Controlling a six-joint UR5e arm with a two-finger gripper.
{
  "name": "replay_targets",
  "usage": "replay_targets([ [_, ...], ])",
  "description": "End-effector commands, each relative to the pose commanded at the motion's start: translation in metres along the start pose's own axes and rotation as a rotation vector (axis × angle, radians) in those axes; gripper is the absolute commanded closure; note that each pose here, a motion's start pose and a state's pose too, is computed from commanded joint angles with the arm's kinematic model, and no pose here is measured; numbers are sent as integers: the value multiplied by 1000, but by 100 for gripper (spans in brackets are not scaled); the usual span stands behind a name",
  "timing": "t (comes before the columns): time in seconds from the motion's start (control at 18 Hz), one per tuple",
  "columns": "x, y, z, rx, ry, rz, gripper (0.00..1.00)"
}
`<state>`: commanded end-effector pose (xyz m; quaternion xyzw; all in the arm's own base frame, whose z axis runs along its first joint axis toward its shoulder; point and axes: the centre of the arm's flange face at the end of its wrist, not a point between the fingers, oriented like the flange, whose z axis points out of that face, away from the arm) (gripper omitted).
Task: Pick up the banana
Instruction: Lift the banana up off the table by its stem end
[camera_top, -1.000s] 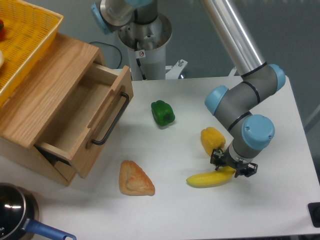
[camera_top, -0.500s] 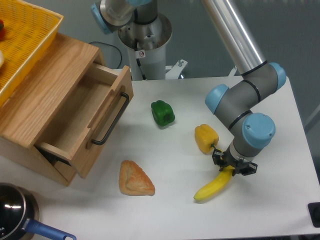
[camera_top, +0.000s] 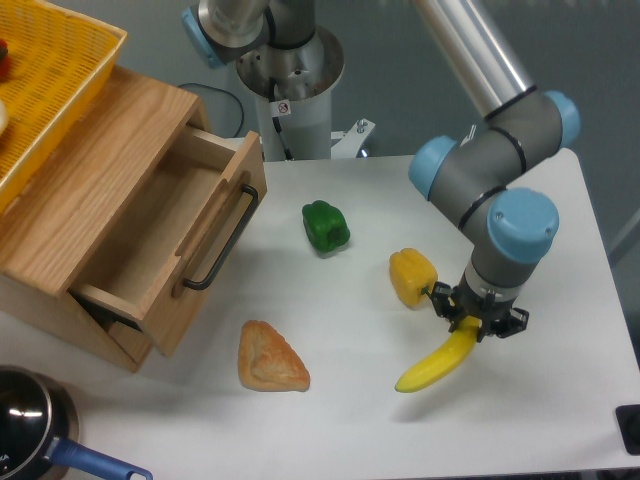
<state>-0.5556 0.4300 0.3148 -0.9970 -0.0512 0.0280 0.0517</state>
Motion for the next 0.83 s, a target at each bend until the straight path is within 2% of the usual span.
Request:
replay_targets([
  [0.28,3,5,-38,-42,-45,0,84],
  [0.56,13,16,-77,-119,-6,12,85],
  [0.83,12,18,-88,-130,11,13,85],
])
